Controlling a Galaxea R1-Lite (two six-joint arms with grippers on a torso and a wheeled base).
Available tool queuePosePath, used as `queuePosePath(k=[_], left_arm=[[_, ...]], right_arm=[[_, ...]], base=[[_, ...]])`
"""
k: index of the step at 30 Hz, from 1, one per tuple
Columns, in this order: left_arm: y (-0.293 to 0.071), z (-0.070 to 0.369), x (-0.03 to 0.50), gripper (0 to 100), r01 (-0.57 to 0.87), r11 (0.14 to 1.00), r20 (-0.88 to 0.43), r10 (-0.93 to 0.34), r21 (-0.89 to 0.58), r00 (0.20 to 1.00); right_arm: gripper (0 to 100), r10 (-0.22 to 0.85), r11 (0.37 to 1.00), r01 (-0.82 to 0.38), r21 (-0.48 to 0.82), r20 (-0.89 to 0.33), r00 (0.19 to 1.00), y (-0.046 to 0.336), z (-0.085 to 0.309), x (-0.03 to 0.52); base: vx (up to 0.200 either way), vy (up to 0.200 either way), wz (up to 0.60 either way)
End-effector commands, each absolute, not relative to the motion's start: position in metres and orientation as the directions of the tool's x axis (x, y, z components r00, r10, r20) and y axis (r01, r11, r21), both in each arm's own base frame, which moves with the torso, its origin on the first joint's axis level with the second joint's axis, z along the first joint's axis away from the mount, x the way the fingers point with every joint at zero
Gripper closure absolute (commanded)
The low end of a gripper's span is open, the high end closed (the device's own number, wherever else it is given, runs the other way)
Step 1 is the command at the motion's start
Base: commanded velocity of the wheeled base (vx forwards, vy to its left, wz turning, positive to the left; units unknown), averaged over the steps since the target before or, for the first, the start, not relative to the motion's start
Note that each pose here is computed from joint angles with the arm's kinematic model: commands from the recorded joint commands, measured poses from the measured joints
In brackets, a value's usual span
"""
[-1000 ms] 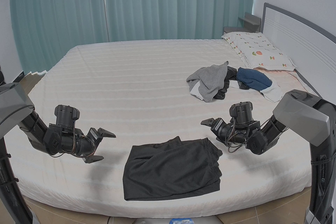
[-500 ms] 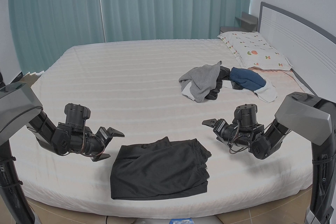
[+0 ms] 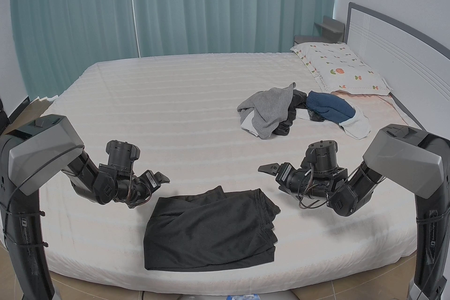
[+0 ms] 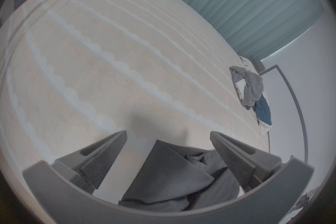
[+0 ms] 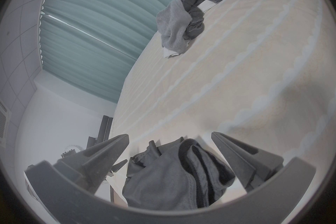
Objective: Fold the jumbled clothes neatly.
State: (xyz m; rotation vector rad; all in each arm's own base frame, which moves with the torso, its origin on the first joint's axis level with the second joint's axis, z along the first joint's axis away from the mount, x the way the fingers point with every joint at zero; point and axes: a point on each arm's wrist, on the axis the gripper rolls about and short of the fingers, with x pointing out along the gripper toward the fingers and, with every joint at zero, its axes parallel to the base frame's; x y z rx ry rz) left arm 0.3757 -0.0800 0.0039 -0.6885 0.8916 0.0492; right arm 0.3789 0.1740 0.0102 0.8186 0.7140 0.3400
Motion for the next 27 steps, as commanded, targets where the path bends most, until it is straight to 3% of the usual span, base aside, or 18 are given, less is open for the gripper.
queuePosePath(k=[1, 6, 7, 17, 21, 27], left_arm=[[-0.089, -0.008, 0.375, 0, -0.312, 0.798, -0.748, -0.242, -0.516, 0.618], [-0.09, -0.008, 0.375, 0, -0.313, 0.795, -0.748, -0.245, -0.519, 0.617], [-0.091, -0.008, 0.374, 100, -0.313, 0.796, -0.749, -0.244, -0.518, 0.616], [-0.087, -0.013, 0.366, 100, -0.34, 0.798, -0.769, -0.226, -0.498, 0.598], [-0.078, -0.01, 0.367, 100, -0.382, 0.778, -0.747, -0.162, -0.499, 0.645], [-0.076, -0.008, 0.365, 100, -0.384, 0.759, -0.728, -0.167, -0.525, 0.665]], right_arm=[[0, 0.543, 0.646, -0.015, 0.763, -0.446, 0.711, 0.179, 0.009, 0.377], [0, 0.533, 0.649, -0.001, 0.761, -0.453, 0.715, 0.176, 0.002, 0.379], [0, 0.529, 0.651, 0.003, 0.759, -0.456, 0.716, 0.174, 0.0, 0.38], [0, 0.512, 0.661, 0.015, 0.75, -0.465, 0.722, 0.166, -0.014, 0.388], [0, 0.513, 0.667, 0.014, 0.745, -0.473, 0.716, 0.168, -0.019, 0.387], [0, 0.537, 0.682, -0.023, 0.731, -0.479, 0.694, 0.181, -0.026, 0.381]], base=[[0.0, 0.0, 0.0], [0.0, 0.0, 0.0], [0.0, 0.0, 0.0], [0.0, 0.0, 0.0], [0.0, 0.0, 0.0], [0.0, 0.0, 0.0]])
